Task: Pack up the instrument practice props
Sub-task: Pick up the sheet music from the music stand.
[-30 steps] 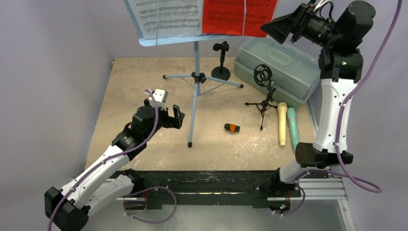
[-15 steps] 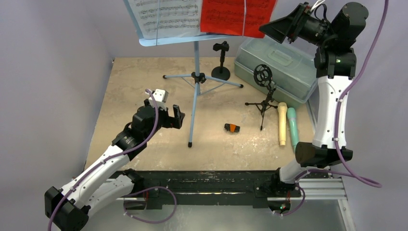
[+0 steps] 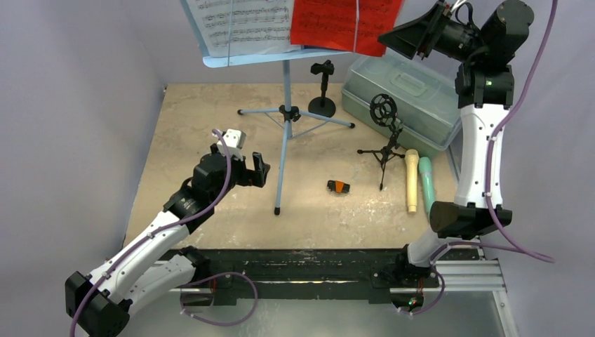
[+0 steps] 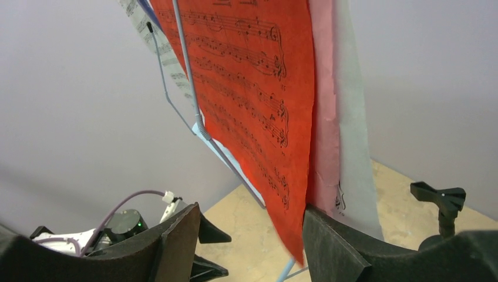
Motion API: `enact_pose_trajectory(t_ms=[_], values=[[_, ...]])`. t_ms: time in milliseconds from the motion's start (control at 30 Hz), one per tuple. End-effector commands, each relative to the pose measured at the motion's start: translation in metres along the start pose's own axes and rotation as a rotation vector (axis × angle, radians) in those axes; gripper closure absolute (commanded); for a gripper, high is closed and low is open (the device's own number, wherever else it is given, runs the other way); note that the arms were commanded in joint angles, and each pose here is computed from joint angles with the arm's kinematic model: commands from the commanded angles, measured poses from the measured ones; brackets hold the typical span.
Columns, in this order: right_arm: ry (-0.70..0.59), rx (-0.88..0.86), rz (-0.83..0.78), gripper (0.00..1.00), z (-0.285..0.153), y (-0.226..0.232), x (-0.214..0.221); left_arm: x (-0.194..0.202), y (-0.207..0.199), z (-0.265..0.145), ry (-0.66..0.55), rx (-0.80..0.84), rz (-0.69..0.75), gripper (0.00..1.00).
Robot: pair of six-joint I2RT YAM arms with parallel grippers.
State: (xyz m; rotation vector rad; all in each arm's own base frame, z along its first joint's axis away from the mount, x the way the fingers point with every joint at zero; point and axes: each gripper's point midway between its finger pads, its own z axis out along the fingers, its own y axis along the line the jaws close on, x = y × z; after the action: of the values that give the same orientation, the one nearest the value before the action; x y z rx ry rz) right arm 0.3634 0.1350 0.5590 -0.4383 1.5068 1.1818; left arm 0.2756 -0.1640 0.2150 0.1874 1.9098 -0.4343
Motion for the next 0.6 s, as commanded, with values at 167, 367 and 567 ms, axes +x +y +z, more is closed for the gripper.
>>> enact_pose_trajectory(t_ms=[167,367,567], values=[[-0.041,-0.045,-0.142,0.31,-0.001,0.019,-0.025,-0.031,-0.011,-0.003,-0.075,0.038,-0.037,0.02],[-0.051,-0.091,-0.155,0.34,0.001,0.027,-0.031,-0.032,-0.014,-0.002,-0.074,0.05,-0.046,0.02],[-0.066,-0.134,-0.154,0.51,0.004,0.031,-0.037,-0.032,-0.018,-0.002,-0.073,0.065,-0.061,0.02]])
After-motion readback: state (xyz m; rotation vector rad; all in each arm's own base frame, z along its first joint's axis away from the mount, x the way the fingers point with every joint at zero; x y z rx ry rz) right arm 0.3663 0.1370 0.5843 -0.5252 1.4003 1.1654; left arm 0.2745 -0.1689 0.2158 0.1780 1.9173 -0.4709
